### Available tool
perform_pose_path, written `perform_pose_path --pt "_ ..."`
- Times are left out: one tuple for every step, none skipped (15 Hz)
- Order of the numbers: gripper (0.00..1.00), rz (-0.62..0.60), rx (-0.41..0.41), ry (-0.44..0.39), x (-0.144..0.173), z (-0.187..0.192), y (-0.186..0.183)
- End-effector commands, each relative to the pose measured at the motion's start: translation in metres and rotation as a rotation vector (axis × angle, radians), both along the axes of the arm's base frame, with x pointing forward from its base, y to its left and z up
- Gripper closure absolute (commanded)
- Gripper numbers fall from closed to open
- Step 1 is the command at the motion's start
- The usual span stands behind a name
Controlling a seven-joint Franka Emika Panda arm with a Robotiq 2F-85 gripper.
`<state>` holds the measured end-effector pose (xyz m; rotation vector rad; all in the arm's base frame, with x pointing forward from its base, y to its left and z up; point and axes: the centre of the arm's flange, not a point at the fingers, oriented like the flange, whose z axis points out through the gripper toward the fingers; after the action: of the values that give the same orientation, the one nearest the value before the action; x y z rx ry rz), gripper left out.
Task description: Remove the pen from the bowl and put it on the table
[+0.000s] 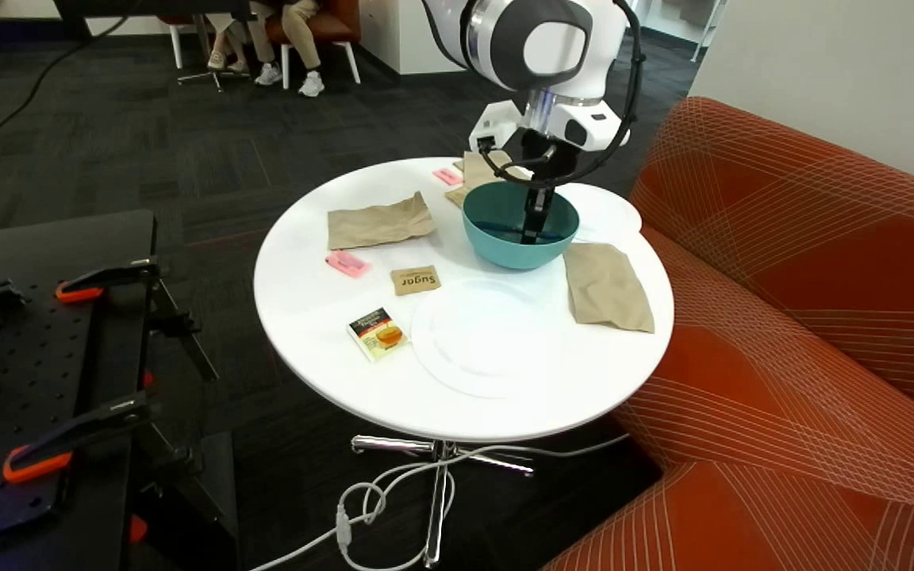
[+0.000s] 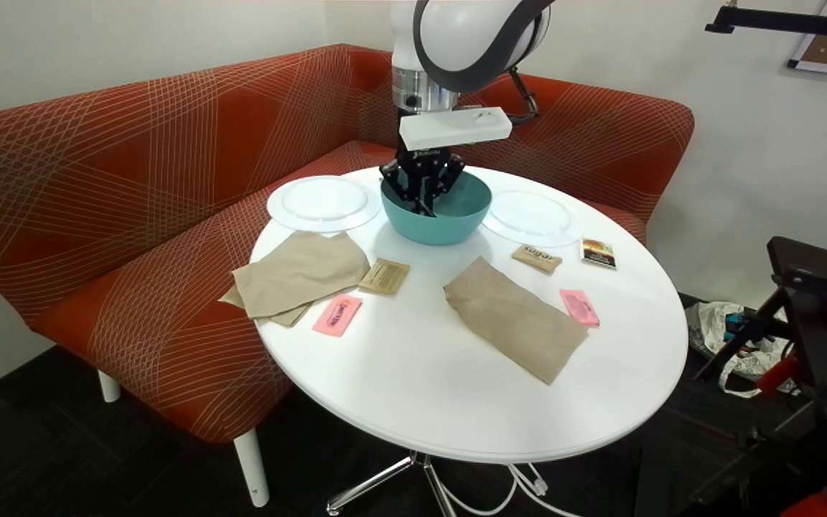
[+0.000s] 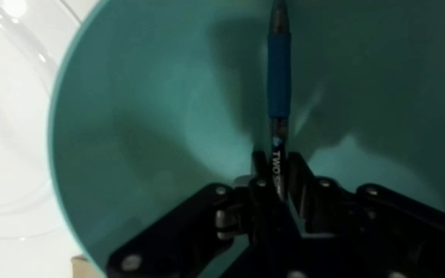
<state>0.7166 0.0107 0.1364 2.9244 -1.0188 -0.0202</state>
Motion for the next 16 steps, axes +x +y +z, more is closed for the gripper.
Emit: perform_pose_path --pt "1.0 -0.02 0.003 0.008 0.001 0.015 -0.004" --pt "0.98 -0.022 -0.003 0.002 -0.003 0.022 -0.005" --pt "0.97 -0.021 -0.007 -0.008 -0.008 0.032 -0.006" --pt "0.97 -0.015 -0.01 -0.02 -0.014 0.045 -0.007" --pt "0.97 -0.009 -0.004 -0.024 -0.017 0.057 -0.008" --pt "0.97 -0.008 -0.004 -0.042 -0.022 0.071 -0.01" --pt "0.97 -0.007 -0.005 -0.056 -0.028 0.087 -0.011" --pt "0.97 -0.007 -0.011 -0.075 -0.034 0.104 -0.011" --pt "0.97 0.006 -0.007 -0.094 -0.039 0.12 -0.009" --pt "0.97 0.012 -0.007 -0.103 -0.043 0.135 -0.007" --pt "0.97 0.038 0.001 -0.115 -0.049 0.149 -0.002" --pt "0.97 0.062 0.001 -0.124 -0.055 0.162 0.004" --pt "0.97 0.084 0.004 -0.134 -0.062 0.174 0.012" --pt "0.97 0.11 -0.003 -0.14 -0.07 0.184 0.022" --pt "0.97 0.14 0.001 -0.146 -0.077 0.193 0.033" --pt "0.97 0.169 -0.007 -0.147 -0.085 0.2 0.048"
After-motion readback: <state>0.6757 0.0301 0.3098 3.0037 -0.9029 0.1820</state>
